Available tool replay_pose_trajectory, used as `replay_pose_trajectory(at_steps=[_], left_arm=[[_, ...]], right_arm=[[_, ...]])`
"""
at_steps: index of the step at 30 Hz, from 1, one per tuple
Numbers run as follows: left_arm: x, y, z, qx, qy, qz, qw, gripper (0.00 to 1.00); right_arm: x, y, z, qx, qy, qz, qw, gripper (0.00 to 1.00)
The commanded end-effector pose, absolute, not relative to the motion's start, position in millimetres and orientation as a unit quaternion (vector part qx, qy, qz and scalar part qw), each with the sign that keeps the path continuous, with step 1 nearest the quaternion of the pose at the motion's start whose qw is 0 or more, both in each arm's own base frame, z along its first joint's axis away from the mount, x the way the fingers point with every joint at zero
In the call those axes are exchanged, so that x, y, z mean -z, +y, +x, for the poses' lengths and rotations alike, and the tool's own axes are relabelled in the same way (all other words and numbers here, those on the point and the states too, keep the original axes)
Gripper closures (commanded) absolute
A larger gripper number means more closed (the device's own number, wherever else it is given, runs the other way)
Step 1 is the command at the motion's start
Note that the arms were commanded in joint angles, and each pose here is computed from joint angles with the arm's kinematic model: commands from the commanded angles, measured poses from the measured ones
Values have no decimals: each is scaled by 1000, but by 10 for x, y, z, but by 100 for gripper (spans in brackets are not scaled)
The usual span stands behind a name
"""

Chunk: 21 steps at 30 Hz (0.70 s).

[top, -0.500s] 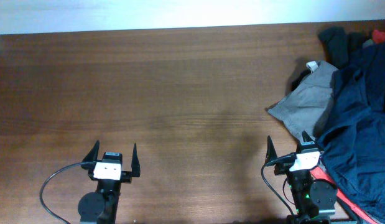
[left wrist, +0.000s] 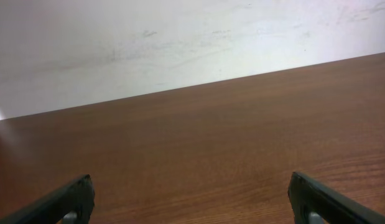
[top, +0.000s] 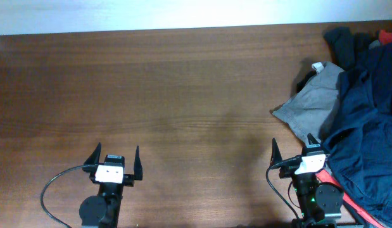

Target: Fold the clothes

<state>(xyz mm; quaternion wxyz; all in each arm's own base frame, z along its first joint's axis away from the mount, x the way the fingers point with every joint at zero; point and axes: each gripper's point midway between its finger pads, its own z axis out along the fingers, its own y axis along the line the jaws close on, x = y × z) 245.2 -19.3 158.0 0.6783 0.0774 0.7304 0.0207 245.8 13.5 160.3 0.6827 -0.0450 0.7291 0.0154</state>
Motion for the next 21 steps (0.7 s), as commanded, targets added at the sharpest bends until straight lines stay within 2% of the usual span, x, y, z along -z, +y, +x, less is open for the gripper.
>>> replay_pose_trajectory(at_steps=[1,21], left_arm=[[-1552,-226,2451,-20,731,90,676,1],[-1550,-225,2451,-20,731,90,676,1]], right_arm=[[-1569,133,2460,-16,731,-44,680,1],[-1561,105,2462,-10,733,-39,679,1]])
